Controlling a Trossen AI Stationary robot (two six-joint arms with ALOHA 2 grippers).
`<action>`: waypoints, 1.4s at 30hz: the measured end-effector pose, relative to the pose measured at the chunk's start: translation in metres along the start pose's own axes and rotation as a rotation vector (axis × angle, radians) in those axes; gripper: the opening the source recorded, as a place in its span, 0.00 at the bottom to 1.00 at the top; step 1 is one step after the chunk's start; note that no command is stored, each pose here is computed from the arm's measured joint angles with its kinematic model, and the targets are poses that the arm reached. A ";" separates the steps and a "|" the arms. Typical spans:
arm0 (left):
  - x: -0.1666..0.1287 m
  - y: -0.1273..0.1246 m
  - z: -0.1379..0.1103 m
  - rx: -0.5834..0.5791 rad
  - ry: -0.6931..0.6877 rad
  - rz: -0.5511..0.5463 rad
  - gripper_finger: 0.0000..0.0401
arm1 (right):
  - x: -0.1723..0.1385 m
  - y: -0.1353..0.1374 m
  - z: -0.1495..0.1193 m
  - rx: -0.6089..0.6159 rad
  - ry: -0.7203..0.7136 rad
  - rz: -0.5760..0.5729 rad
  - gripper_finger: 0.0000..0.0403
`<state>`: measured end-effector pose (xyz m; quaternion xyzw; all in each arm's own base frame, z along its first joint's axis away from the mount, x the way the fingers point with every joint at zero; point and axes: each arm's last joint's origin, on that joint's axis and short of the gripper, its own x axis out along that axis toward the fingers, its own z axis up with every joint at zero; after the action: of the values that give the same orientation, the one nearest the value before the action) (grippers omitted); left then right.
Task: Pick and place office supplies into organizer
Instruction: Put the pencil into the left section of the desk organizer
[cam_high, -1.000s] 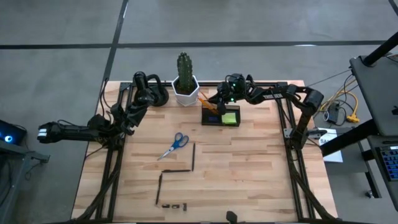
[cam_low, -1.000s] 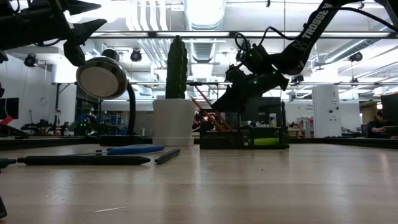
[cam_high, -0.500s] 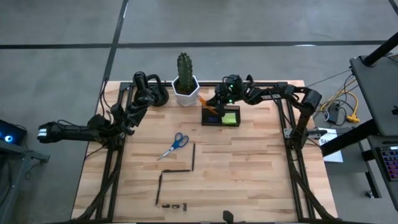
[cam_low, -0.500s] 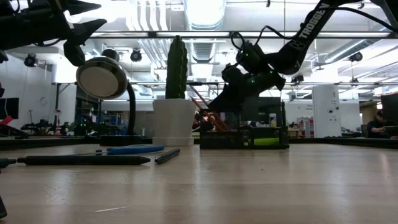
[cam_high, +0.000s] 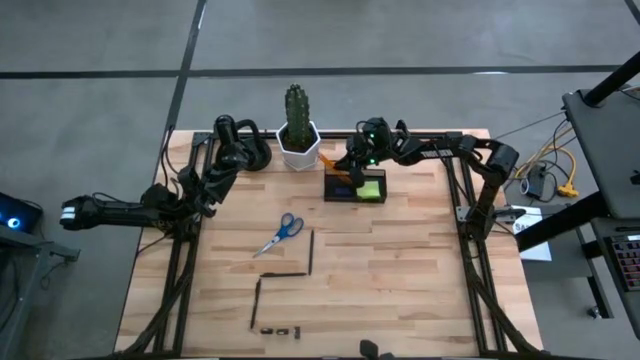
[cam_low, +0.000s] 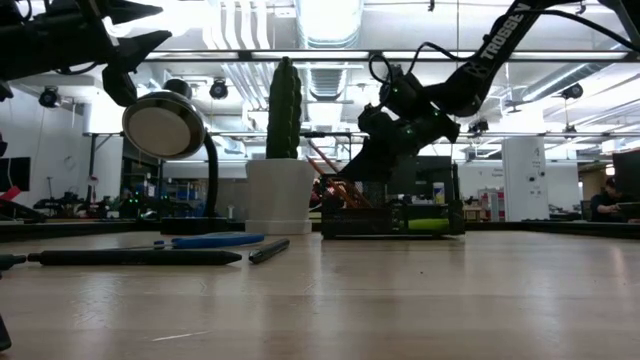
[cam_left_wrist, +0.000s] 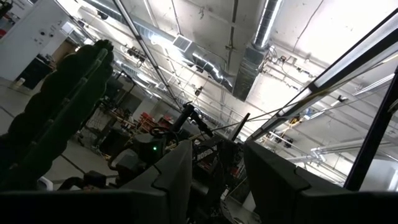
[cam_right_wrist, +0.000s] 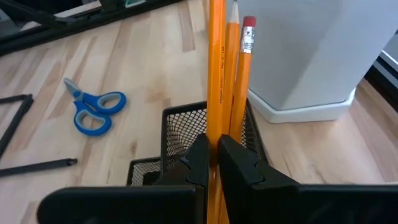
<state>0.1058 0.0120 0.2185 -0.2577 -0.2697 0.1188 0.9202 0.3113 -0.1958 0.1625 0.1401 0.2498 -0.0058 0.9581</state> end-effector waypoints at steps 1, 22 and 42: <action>0.000 0.000 0.000 0.000 0.000 0.000 0.32 | 0.000 0.000 0.000 -0.002 0.001 0.000 0.03; 0.000 0.000 0.000 0.000 0.000 0.000 0.32 | -0.004 0.003 0.007 -0.025 -0.014 -0.023 0.03; 0.000 0.000 0.000 0.000 -0.001 0.000 0.32 | -0.006 0.004 0.005 -0.024 0.013 -0.026 0.03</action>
<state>0.1058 0.0120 0.2185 -0.2577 -0.2699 0.1190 0.9201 0.3086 -0.1939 0.1708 0.1255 0.2577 -0.0143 0.9579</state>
